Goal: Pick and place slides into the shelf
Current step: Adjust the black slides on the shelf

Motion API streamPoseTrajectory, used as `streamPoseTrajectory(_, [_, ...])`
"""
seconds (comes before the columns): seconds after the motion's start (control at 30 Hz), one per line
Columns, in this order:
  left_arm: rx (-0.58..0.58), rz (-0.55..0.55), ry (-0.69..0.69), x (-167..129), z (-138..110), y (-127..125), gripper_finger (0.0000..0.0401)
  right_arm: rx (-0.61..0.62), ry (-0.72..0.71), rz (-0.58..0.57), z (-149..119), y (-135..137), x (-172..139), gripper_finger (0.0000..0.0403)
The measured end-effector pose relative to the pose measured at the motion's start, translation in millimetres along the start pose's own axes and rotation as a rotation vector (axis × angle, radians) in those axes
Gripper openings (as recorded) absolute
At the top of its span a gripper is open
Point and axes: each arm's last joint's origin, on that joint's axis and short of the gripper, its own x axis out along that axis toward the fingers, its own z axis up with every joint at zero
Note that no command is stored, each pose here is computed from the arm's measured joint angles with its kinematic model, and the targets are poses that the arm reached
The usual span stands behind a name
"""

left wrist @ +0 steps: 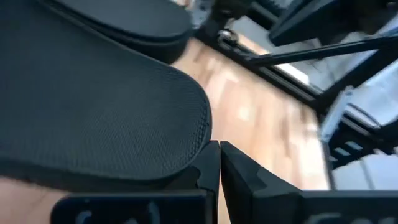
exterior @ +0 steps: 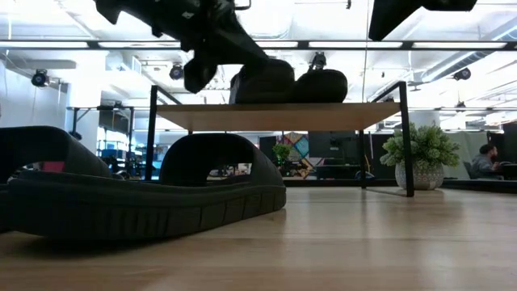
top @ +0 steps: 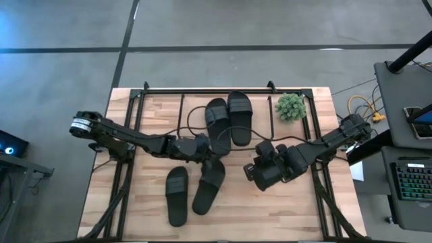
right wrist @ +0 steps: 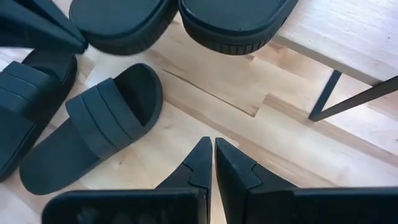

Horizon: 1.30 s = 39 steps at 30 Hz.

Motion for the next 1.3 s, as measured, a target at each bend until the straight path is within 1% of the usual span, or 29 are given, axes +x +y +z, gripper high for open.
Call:
streamPoseTrajectory(0.07, [-0.005,0.022,-0.02,-3,3,3,0.0,0.001,-0.016,0.0,0,0,0,0.0013])
streamPoseTrajectory(0.2, [-0.008,0.06,-0.01,-7,2,6,0.0,-0.002,-0.022,0.001,1,0,0,0.0013])
streamPoseTrajectory(0.33, [-0.001,0.124,-0.03,-9,2,8,0.0,-0.004,-0.023,-0.002,0,0,1,0.0013])
streamPoseTrajectory(0.67, [0.001,0.17,-0.041,-12,4,12,0.0,-0.004,-0.022,-0.003,0,0,1,0.0013])
streamPoseTrajectory(0.73, [0.007,0.187,-0.029,-16,5,13,0.0,-0.005,-0.023,-0.005,0,0,1,0.0013])
streamPoseTrajectory(1.0, [0.04,0.317,-0.014,-42,8,20,0.0,-0.01,-0.022,-0.013,-2,-2,4,0.0013])
streamPoseTrajectory(1.17, [0.031,0.311,-0.05,-54,15,19,0.0,-0.012,-0.036,-0.017,-2,-2,4,0.0013])
streamPoseTrajectory(1.3, [0.026,0.256,-0.065,-66,18,12,0.0,0.019,-0.046,-0.049,-1,-5,5,0.0013])
